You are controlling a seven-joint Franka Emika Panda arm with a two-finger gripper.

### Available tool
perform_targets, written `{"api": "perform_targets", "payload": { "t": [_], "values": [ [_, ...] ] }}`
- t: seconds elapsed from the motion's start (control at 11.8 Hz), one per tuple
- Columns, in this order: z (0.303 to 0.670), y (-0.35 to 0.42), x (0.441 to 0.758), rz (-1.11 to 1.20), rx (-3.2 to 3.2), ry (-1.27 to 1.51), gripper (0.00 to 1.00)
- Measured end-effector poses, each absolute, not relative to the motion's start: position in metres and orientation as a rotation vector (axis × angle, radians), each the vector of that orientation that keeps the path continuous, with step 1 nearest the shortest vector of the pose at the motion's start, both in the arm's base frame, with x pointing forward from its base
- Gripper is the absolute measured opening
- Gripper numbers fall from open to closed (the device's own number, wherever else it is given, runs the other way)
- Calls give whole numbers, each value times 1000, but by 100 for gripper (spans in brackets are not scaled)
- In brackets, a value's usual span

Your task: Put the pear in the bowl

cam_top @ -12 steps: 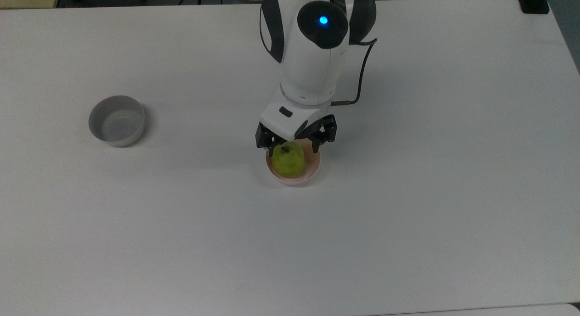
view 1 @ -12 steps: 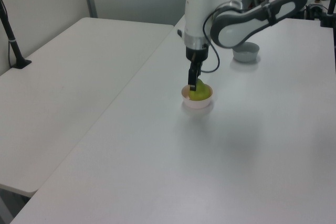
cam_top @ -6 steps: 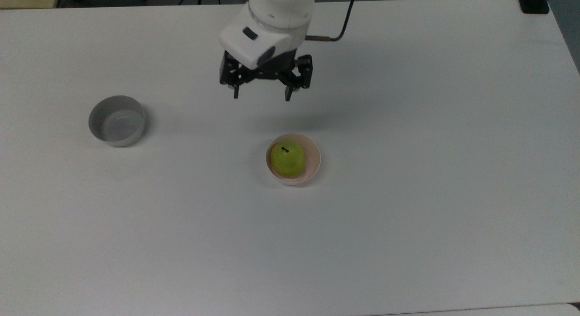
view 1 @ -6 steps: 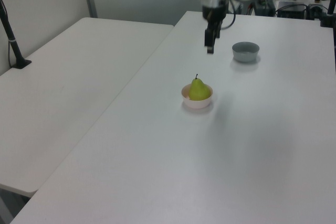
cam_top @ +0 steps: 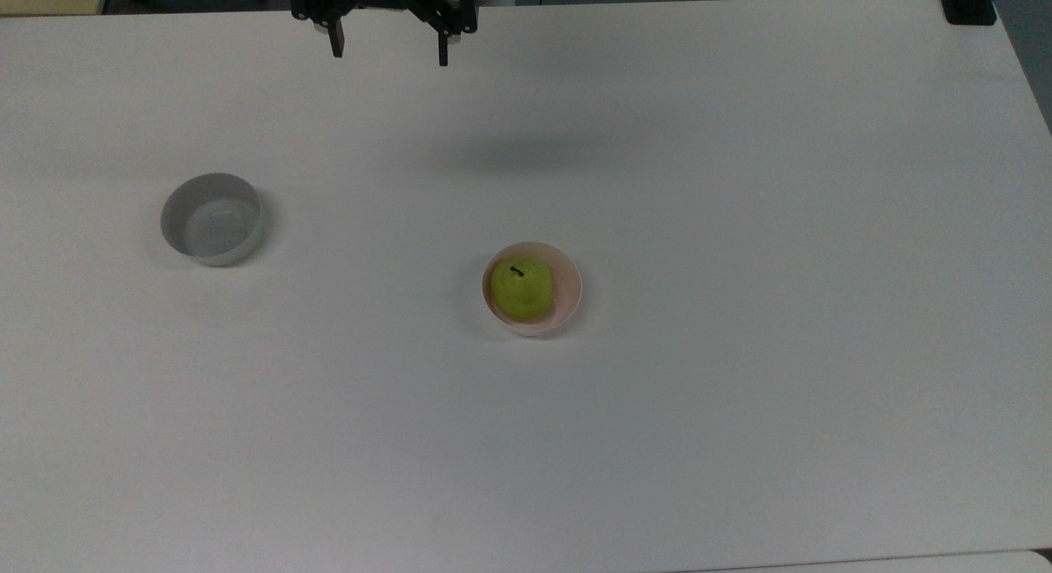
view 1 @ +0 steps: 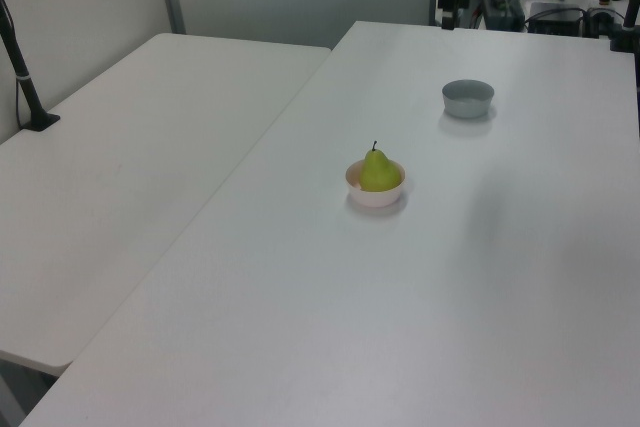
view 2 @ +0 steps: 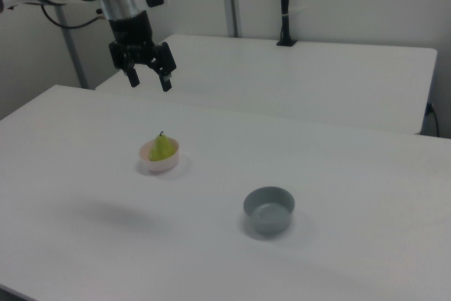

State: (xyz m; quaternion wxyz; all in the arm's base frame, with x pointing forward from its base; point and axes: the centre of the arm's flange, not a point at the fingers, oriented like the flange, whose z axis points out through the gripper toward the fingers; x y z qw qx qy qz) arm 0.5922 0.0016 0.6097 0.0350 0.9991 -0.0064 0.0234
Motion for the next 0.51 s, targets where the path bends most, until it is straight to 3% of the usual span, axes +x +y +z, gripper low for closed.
{"api": "perform_targets", "payload": {
  "t": [0.51],
  "values": [
    [620, -8, 580, 69, 3106, -68, 100]
  ]
}}
